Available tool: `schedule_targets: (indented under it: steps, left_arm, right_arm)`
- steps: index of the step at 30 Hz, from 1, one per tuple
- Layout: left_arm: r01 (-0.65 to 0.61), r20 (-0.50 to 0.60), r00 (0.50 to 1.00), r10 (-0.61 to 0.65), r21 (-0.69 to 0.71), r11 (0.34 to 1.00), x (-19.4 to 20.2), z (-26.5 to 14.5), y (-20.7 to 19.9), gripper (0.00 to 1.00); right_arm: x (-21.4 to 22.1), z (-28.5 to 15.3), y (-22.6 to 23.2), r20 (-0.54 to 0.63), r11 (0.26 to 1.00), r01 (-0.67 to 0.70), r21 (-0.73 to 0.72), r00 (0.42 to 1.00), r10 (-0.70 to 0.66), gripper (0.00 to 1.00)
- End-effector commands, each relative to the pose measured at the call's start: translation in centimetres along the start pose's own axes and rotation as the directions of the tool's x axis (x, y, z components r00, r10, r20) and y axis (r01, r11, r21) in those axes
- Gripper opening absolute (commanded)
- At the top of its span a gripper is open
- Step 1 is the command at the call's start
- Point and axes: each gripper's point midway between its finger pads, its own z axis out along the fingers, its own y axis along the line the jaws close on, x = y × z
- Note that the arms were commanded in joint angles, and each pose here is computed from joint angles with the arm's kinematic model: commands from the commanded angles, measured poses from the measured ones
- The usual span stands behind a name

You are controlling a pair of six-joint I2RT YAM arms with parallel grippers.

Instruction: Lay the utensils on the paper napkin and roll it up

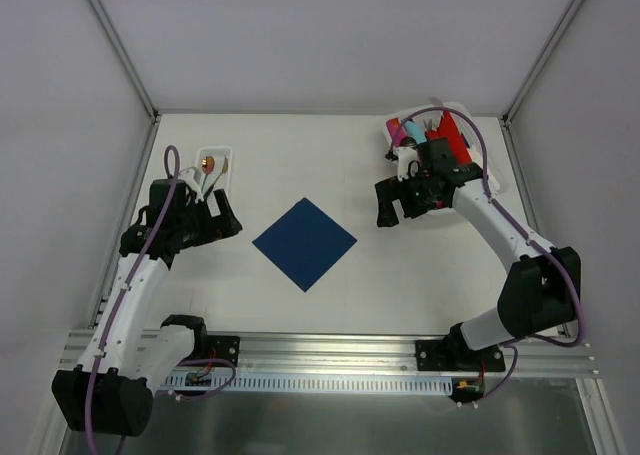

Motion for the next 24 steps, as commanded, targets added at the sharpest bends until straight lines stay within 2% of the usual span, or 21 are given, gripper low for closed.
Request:
schedule_targets:
  steps: [1, 4, 5, 6, 7, 10, 11, 13, 14, 16, 17, 19, 20, 24]
  left_arm:
    - [-0.066, 0.068, 0.996, 0.065, 0.007, 0.998, -2.1, -0.7, -0.4, 0.99]
    - [-0.093, 0.098, 0.99, 0.098, -0.054, 0.994, -4.4, -1.1, 0.5, 0.99]
    - [-0.095, 0.078, 0.992, 0.104, -0.102, 0.99, -5.0, -0.5, 1.3, 0.99]
    - [-0.111, 0.102, 0.987, 0.125, -0.128, 0.986, -6.8, -1.0, 1.4, 0.99]
    - [-0.114, 0.064, 0.99, 0.125, -0.157, 0.981, -7.4, 0.1, 2.2, 0.99]
    - [-0.2, 0.072, 0.974, 0.214, -0.169, 0.965, -10.9, 0.5, 1.7, 0.98]
    - [-0.211, 0.031, 0.975, 0.22, -0.187, 0.959, -11.3, 1.9, 2.3, 0.94]
    - [-0.225, 0.028, 0.97, 0.24, -0.252, 0.941, -13.4, 2.3, 3.0, 0.86]
    - [-0.209, -0.024, 0.977, 0.21, -0.277, 0.938, -13.6, 4.1, 4.3, 0.75]
    - [-0.213, -0.028, 0.976, 0.214, -0.276, 0.937, -15.2, 5.1, 4.3, 0.67]
    - [-0.226, -0.072, 0.974, 0.215, -0.278, 0.934, -14.9, 6.8, 4.8, 0.65]
    - [-0.25, -0.075, 0.968, 0.239, -0.275, 0.928, -16.4, 8.0, 4.8, 0.57]
    - [-0.252, -0.112, 0.967, 0.229, -0.267, 0.93, -16.1, 9.7, 5.2, 0.56]
    - [-0.291, -0.112, 0.956, 0.272, -0.217, 0.932, -18.9, 12.4, 5.3, 0.5]
  right_arm:
    - [-1.5, 0.0, 0.6, 0.023, 0.999, -0.02, -0.037, 1.0, 0.021, 0.99]
    - [-2.2, 0.2, 0.5, 0.025, 0.999, -0.027, -0.038, 0.999, 0.028, 0.99]
    - [-2.3, 0.4, 0.6, 0.023, 0.999, -0.028, -0.046, 0.999, 0.029, 0.99]
    - [-2.5, 0.4, 0.6, 0.024, 0.998, -0.029, -0.048, 0.999, 0.031, 0.99]
    - [-2.8, 0.6, 0.5, 0.023, 0.998, -0.031, -0.048, 0.999, 0.032, 0.99]
    - [-3.3, 0.7, 0.3, 0.029, 0.999, -0.027, -0.044, 0.999, 0.028, 0.99]
    - [-3.4, 0.7, 0.3, 0.028, 0.999, -0.025, -0.043, 0.999, 0.026, 0.99]
    - [-3.6, 0.8, 0.2, 0.028, 0.999, -0.024, -0.042, 0.999, 0.026, 0.99]
    - [-3.8, 0.9, 0.2, 0.029, 0.999, -0.027, -0.041, 0.999, 0.028, 0.99]
    - [-3.9, 1.0, 0.1, 0.027, 0.999, -0.029, -0.043, 0.999, 0.03, 0.99]
    - [-4.2, 1.1, 0.1, 0.029, 0.999, -0.027, -0.045, 0.999, 0.029, 0.99]
    - [-4.1, 1.7, 0.1, 0.013, 0.998, -0.043, -0.054, 0.999, 0.044, 0.99]
    - [-4.2, 1.8, 0.1, 0.012, 0.997, -0.046, -0.06, 0.999, 0.047, 0.99]
    - [-4.0, 2.8, -0.2, -0.007, 0.996, -0.061, -0.066, 0.998, 0.06, 0.99]
